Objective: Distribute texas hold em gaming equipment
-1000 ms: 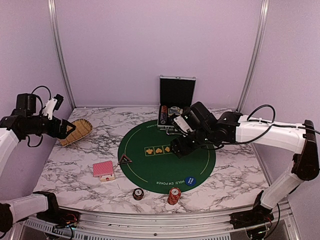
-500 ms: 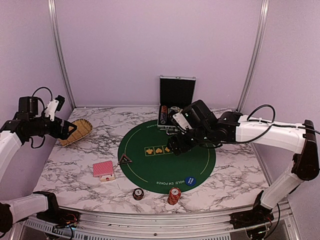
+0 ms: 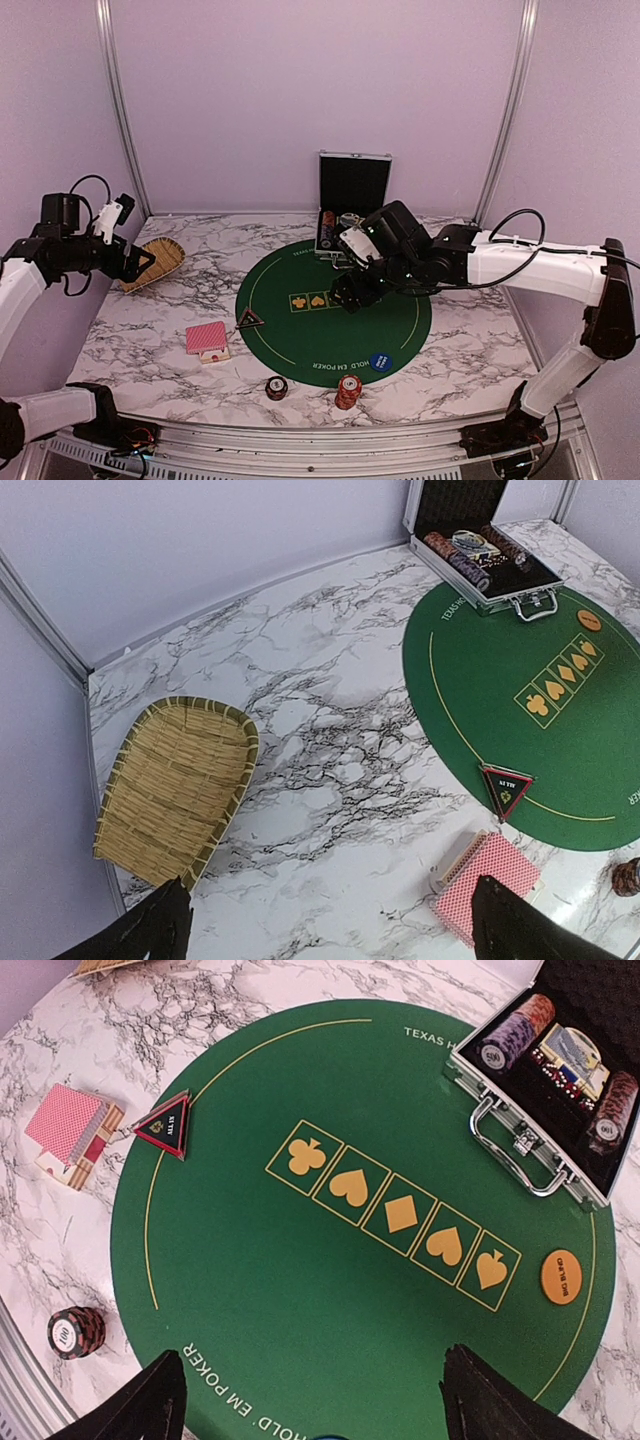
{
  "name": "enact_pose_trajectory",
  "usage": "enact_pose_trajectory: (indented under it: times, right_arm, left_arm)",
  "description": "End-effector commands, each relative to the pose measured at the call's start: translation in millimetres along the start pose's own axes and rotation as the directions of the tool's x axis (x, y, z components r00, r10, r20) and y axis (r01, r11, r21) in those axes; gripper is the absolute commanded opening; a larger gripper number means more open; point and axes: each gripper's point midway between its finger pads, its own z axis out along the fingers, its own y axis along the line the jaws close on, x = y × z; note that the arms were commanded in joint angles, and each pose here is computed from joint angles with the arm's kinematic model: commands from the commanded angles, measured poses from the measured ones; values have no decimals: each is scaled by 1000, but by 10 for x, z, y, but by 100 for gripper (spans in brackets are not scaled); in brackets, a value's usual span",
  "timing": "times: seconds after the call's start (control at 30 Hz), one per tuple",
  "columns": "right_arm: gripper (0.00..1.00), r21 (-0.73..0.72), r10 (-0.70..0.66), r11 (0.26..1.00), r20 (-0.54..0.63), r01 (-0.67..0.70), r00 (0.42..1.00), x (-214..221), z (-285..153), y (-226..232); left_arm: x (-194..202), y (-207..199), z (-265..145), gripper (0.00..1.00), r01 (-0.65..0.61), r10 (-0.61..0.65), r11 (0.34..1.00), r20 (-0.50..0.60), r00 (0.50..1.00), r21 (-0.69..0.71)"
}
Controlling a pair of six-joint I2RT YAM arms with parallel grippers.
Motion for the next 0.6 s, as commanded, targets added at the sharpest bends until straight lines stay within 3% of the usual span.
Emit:
enact_pose_trajectory:
  times: [0.0, 0.57]
  right_arm:
    - [86, -16, -31, 999, 41, 32, 999, -106, 41, 5]
    - [84, -77, -37, 996, 15, 38, 999, -73, 157, 109]
  left_arm:
    - [9, -22, 67, 99, -5, 5, 1000, -16, 1000, 21]
    - [83, 4, 161, 99, 9, -5, 1000, -117, 993, 30]
